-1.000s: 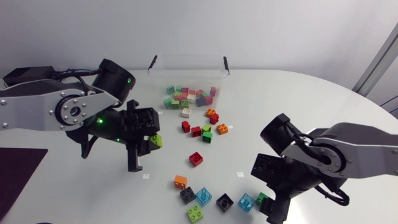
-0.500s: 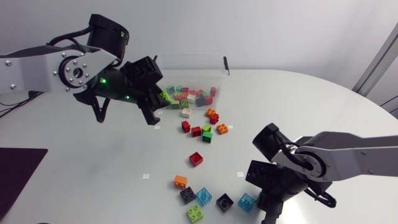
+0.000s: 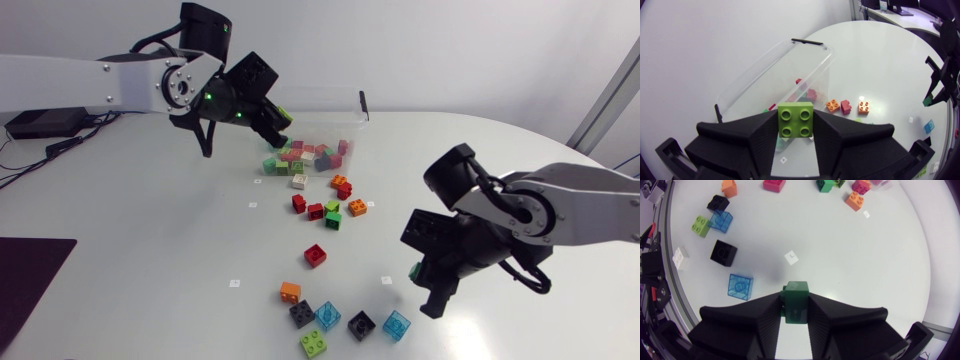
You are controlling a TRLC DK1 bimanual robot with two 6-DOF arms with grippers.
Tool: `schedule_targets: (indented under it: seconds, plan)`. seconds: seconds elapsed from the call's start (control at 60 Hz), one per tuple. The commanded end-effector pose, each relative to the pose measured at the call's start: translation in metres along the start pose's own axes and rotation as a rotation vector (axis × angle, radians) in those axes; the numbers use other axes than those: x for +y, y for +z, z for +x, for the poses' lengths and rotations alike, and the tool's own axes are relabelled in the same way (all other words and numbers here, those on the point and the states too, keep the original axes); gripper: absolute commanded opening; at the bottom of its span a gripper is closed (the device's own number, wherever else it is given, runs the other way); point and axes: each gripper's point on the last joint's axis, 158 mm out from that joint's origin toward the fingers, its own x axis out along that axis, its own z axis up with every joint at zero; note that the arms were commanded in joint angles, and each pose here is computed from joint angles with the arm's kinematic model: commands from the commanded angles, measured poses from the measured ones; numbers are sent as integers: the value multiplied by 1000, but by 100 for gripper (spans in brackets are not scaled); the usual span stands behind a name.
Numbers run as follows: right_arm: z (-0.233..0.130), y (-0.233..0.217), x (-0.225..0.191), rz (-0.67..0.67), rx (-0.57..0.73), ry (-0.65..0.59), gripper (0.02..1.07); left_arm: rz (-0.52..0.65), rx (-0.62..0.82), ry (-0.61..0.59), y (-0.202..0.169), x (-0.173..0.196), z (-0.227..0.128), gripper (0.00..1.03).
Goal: Place the duplo bricks in the container
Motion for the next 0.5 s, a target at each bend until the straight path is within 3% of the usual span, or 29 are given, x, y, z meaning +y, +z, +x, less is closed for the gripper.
schedule_targets:
  seconds: [0.0,0.433,0.483]
  plan:
    - [-8,14,-8,4,-30,-7,30,-56,-25,23,8,18,10,24]
    - [-28,85,-45,83,-188,-22,30,-205,-53,102,14,75,55,26]
    - [-30,96,-53,104,-213,-23,30,-213,-56,113,15,80,58,35]
